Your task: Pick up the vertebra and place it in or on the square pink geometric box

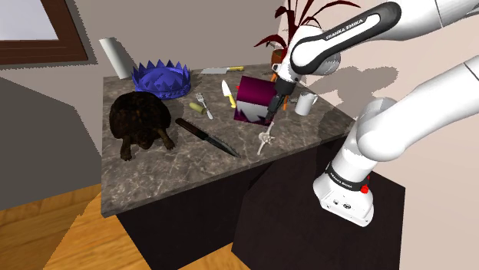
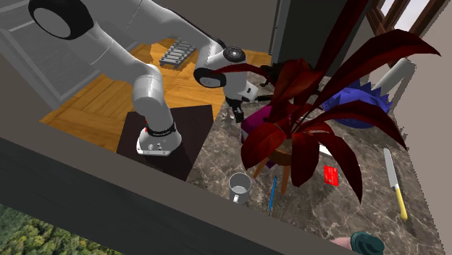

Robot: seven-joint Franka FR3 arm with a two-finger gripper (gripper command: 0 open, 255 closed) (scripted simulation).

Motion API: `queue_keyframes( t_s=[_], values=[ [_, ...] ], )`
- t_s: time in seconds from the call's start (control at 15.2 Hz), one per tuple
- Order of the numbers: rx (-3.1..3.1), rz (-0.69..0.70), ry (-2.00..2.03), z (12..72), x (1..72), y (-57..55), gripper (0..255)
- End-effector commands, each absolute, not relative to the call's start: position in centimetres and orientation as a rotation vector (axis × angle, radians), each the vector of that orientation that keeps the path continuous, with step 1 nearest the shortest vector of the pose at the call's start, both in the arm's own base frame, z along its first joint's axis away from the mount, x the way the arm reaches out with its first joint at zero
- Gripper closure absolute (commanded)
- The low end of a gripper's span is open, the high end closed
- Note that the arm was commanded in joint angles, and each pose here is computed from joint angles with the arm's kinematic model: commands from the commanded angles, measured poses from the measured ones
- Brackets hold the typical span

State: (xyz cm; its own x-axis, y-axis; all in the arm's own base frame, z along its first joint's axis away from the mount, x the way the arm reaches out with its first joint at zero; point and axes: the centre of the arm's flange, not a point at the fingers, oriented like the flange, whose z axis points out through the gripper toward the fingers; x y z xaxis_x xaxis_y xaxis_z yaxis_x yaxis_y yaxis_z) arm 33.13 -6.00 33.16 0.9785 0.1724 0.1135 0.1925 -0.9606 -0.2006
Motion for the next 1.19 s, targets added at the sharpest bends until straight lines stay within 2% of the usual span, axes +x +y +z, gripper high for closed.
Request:
queue_keyframes(
  t_s=[0.0,0.07,0.13,0.73,0.79,1.12],
  values=[
    [-2.859,0.208,-0.249,27.4,30.7,-5.4,0],
    [-2.859,0.208,-0.249,27.4,30.7,-5.4,0],
    [-2.854,0.204,-0.247,26.4,30.9,-6.9,255],
    [-2.868,0.193,-0.238,28.3,30.2,-4.7,255],
    [-2.868,0.193,-0.238,28.3,30.2,-4.7,0],
    [-3.039,0.119,-0.598,31.6,34.0,2.1,0]
  ],
)
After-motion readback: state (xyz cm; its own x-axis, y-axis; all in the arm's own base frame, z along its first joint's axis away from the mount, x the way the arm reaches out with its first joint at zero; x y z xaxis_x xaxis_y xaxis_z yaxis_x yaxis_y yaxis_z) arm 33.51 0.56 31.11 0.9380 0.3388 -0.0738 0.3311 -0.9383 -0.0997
